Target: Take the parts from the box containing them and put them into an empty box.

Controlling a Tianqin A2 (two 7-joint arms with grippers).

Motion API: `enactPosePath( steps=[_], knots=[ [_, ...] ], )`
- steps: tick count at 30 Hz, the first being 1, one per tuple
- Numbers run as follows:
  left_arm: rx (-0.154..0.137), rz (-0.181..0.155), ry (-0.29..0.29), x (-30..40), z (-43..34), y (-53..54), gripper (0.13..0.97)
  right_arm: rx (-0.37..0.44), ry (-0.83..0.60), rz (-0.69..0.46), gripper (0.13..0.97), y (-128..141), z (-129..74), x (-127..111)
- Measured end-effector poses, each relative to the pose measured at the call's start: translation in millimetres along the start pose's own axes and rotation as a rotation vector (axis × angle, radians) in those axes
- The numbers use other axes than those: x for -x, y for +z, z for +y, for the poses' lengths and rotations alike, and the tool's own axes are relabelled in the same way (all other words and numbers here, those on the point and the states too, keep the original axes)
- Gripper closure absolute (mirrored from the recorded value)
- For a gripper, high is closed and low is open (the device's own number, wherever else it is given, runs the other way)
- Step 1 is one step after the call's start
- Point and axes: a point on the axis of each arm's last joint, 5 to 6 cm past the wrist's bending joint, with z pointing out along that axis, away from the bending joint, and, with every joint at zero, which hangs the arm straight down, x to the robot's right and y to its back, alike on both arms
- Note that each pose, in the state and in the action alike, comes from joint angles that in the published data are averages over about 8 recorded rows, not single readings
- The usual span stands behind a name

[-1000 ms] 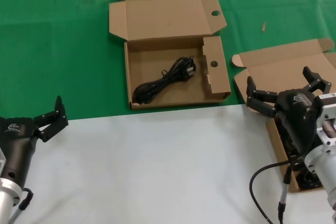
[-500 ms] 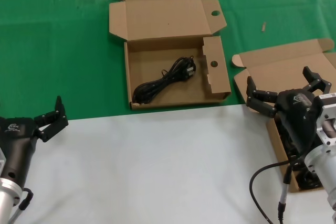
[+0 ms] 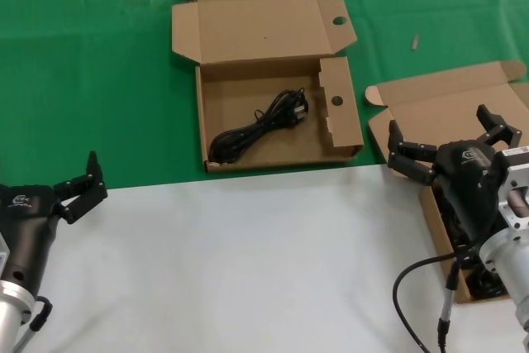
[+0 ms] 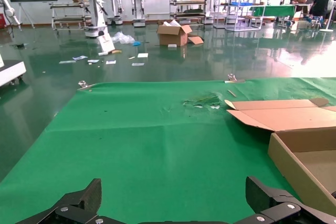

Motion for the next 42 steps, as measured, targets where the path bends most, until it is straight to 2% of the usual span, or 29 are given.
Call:
enactPosePath(
  steps=[42],
  knots=[
    [0.000,0.000,0.000,0.0,0.0,0.0,0.132,0.000,0.000,0.000,0.130,0.0,0.0,0.0]
  ],
)
